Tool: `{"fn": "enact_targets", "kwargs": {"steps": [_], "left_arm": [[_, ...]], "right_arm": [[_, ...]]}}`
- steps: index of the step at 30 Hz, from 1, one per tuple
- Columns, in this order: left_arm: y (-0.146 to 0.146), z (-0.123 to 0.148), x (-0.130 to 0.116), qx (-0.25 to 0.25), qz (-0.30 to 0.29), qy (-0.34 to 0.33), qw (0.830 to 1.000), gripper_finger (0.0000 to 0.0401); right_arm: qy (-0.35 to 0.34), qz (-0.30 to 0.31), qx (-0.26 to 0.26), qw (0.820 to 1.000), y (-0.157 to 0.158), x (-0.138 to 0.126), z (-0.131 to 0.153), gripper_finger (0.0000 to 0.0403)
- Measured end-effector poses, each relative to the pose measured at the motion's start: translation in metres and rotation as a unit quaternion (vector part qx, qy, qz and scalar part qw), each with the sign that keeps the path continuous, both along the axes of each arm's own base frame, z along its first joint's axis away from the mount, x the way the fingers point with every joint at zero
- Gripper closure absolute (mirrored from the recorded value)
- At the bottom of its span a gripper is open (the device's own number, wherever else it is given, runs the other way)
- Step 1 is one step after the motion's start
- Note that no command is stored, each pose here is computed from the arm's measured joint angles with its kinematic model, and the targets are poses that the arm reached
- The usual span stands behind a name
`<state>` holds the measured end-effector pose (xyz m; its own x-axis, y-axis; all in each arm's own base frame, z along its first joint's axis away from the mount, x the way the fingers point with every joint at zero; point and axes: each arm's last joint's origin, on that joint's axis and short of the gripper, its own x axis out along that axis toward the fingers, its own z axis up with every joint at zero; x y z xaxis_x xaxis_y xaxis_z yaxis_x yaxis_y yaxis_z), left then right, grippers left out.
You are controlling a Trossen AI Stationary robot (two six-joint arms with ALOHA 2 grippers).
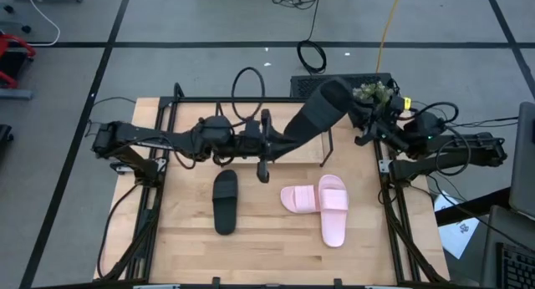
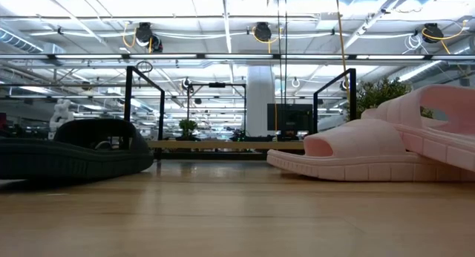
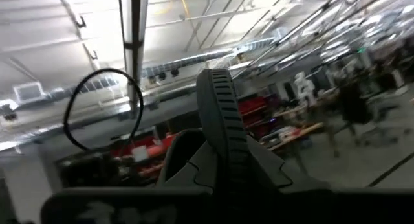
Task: Pick and place slides into the shelf
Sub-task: Put the right black slide on the shelf
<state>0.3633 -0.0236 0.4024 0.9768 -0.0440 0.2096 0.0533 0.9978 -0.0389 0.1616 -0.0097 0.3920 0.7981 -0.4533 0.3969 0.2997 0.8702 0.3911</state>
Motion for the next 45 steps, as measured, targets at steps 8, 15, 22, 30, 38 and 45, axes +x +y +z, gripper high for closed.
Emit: {"fn": "enact_targets", "kwargs": {"steps": [8, 15, 22, 30, 38, 45], "left_arm": [[-0.009, 0.009, -0.010, 0.110, 0.102, 0.028, 0.988, 0.0354], [-0.017, 0.010, -0.011, 0.200, 0.163, 0.131, 0.957, 0.0354], [-0.039, 0.029, -0.022, 0.328, 0.235, 0.164, 0.900, 0.0354], [-0.049, 0.028, -0.029, 0.437, 0.302, 0.230, 0.815, 0.0354], [-0.051, 0.024, -0.026, 0.489, 0.289, 0.244, 0.786, 0.0354], [-0.057, 0.005, -0.010, 0.572, 0.267, 0.275, 0.725, 0.0354]], "right_arm": [[0.015, 0.019, 0.042, 0.999, 0.000, 0.017, -0.010, 0.0370], [0.003, 0.056, 0.064, 0.996, -0.001, 0.034, -0.016, 0.0371], [0.003, 0.053, 0.092, 0.994, -0.009, 0.041, -0.022, 0.0371], [-0.006, 0.065, 0.106, 0.992, -0.012, 0.042, -0.022, 0.0371], [-0.007, 0.085, 0.125, 0.989, -0.012, 0.046, -0.025, 0.0371], [-0.020, 0.094, 0.139, 0.986, -0.014, 0.061, -0.031, 0.0372]]}}
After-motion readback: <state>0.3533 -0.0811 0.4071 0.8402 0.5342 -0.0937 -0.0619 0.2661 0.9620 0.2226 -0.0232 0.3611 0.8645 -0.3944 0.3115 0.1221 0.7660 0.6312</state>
